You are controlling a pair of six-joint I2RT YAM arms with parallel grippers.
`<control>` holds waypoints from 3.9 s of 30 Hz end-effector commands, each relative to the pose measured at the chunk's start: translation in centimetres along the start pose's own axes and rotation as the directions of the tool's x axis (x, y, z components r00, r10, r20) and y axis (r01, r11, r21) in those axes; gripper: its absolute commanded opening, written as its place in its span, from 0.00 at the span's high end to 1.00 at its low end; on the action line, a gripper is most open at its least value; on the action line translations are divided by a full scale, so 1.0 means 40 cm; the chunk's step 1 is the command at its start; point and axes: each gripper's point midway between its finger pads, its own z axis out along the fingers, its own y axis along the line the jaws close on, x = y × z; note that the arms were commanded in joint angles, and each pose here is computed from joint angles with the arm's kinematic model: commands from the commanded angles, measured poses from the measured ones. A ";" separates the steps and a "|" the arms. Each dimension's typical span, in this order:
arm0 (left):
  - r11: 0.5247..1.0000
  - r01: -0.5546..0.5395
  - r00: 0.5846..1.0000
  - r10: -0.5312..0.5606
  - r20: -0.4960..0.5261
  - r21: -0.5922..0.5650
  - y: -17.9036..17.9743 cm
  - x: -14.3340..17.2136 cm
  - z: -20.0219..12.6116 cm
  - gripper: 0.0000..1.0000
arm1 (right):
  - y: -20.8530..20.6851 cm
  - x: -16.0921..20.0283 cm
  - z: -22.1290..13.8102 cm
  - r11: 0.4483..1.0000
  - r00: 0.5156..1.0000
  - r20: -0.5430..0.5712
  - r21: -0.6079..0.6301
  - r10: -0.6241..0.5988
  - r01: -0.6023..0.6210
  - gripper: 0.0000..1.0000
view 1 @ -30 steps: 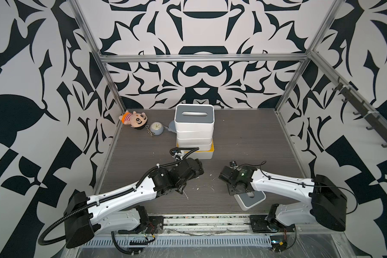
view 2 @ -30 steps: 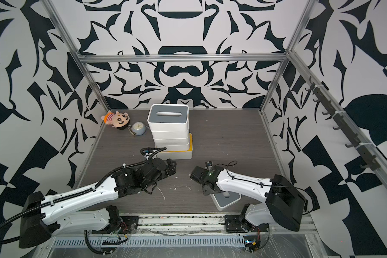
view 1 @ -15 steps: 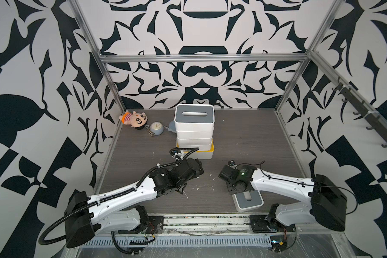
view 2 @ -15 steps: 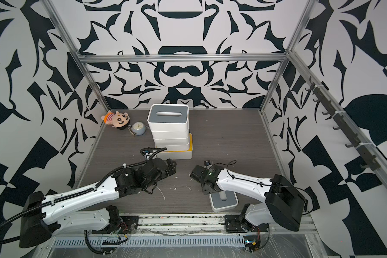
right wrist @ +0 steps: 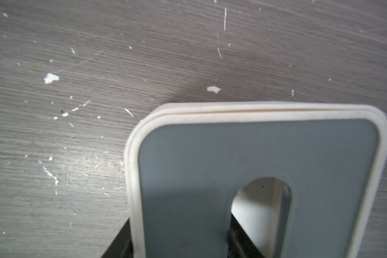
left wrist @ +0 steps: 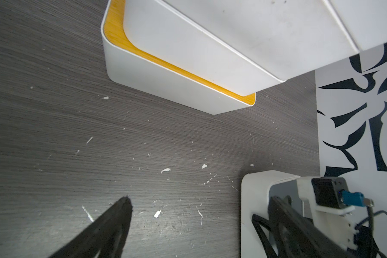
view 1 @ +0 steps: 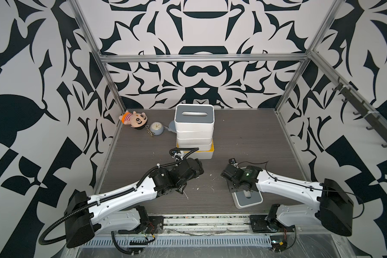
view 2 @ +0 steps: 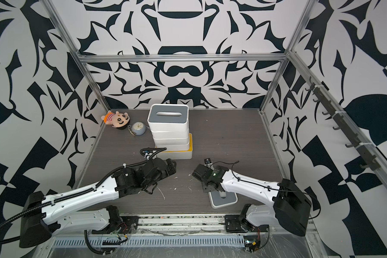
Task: Stack the tissue boxes
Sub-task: Pick up the tissue box from the center of the board.
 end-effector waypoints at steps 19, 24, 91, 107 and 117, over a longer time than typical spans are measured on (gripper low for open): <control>0.969 0.111 0.986 -0.080 -0.144 0.222 -0.124 0.047 0.004 0.01 | 0.131 -0.134 -0.219 0.959 0.939 0.329 -0.219 -0.100 0.179 0.72; 0.955 0.110 0.983 -0.063 -0.175 0.274 -0.159 0.065 0.017 0.01 | 0.152 -0.146 -0.252 0.943 0.920 0.381 -0.265 -0.089 0.201 0.73; 0.775 -0.019 0.987 0.115 -0.112 0.631 -0.450 -0.027 -0.161 0.58 | 0.033 -0.097 -0.593 0.783 0.867 0.485 -0.583 0.118 0.219 0.27; 0.721 -0.008 0.997 0.055 -0.045 0.693 -0.583 -0.163 -0.312 0.65 | -0.095 -0.135 -0.697 0.829 0.829 0.476 -0.559 0.294 0.026 0.12; 0.660 0.055 0.998 -0.069 -0.012 0.749 -0.666 -0.357 -0.342 0.73 | -0.062 -0.213 -0.819 0.817 0.812 0.495 -0.576 0.310 0.040 0.02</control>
